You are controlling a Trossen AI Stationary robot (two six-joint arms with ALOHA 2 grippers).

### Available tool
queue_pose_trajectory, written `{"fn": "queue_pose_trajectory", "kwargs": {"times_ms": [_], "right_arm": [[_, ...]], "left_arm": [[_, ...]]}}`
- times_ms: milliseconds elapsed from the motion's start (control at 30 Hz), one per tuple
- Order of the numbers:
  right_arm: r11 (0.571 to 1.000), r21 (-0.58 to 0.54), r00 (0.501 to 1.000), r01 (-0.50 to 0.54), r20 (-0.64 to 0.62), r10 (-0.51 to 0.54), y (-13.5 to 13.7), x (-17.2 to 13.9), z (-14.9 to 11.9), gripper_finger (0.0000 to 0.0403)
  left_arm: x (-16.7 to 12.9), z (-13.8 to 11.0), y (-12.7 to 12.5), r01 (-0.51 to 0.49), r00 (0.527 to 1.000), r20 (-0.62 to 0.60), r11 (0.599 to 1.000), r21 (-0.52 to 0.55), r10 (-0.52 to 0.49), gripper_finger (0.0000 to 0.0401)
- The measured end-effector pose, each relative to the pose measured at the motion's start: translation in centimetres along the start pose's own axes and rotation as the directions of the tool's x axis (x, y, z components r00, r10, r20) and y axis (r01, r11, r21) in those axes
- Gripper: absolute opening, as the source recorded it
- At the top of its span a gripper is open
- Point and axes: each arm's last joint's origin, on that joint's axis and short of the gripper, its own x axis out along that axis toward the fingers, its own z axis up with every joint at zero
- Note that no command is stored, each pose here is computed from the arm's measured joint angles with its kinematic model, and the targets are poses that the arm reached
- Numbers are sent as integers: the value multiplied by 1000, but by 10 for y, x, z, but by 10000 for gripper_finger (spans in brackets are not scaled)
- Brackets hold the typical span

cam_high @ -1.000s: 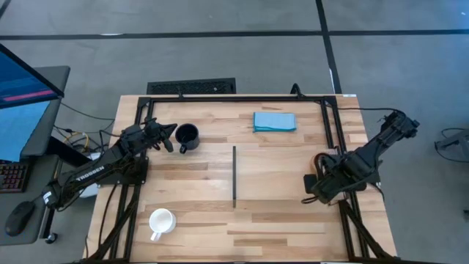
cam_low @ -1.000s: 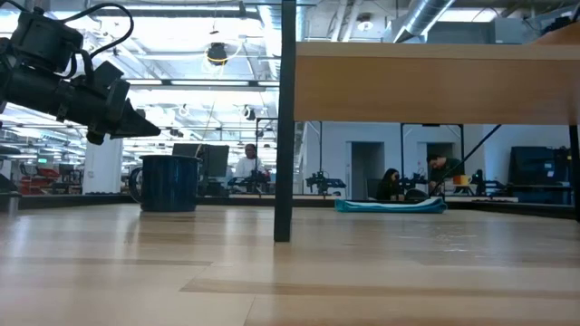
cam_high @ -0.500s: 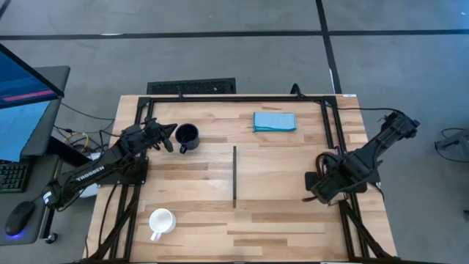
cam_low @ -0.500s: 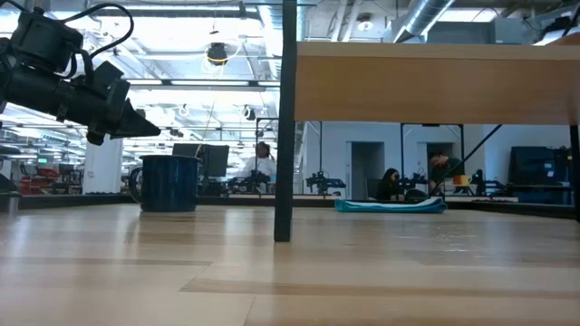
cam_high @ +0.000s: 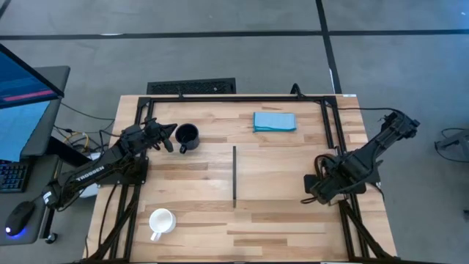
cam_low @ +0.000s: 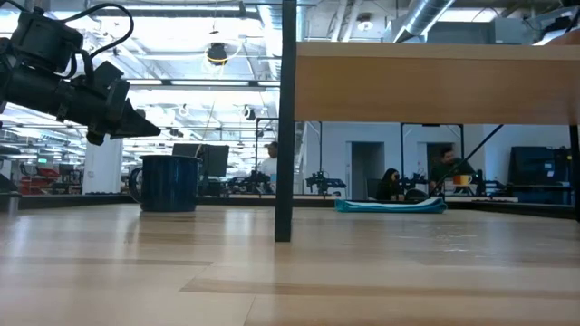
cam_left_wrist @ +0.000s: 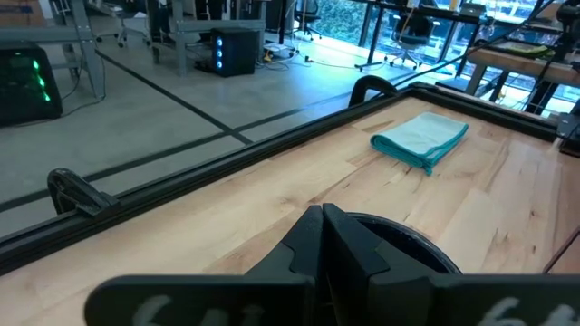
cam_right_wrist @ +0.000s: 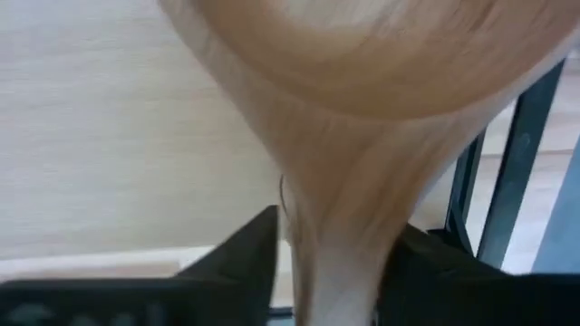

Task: Stack small to large cups/mugs on shelf
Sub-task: Put the brown mug on the shelf, then put the black mug on the shelf

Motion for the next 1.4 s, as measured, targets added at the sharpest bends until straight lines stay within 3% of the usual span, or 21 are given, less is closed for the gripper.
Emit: {"fn": "queue_pose_trajectory", "kwargs": {"times_ms": [133,233,500,733,900,1000,1100,1233,1400], "right_arm": [[1000,-10,1000,3,3,-3,-1,-1,1,239],[1000,-15,1000,10,8,-10,-2,-1,1,255],[998,-66,1000,13,-4,-13,-2,-2,1,259],[997,-75,999,-32,-39,29,-4,-23,-1,260],[985,-114,991,-127,-57,121,-3,-43,-3,260],[955,-199,975,-220,-3,224,-2,-56,-2,260],[887,-334,916,-320,129,379,-1,-71,2,260],[769,-537,781,-347,288,554,-6,-91,12,260],[657,-723,514,-215,488,706,-31,-115,37,260]], "left_arm": [[0,0,0,0,1000,0,1000,0,0,0],[0,0,0,0,1000,0,1000,0,0,0],[0,0,0,0,1000,0,1000,0,0,0],[0,0,0,0,1000,0,1000,0,0,0],[0,0,0,0,1000,0,1000,0,0,0],[0,0,0,0,1000,0,1000,0,0,0],[0,0,0,0,1000,0,1000,0,0,0],[0,0,0,0,1000,0,1000,0,0,0],[0,0,0,0,1000,0,1000,-29,0,0]]}}
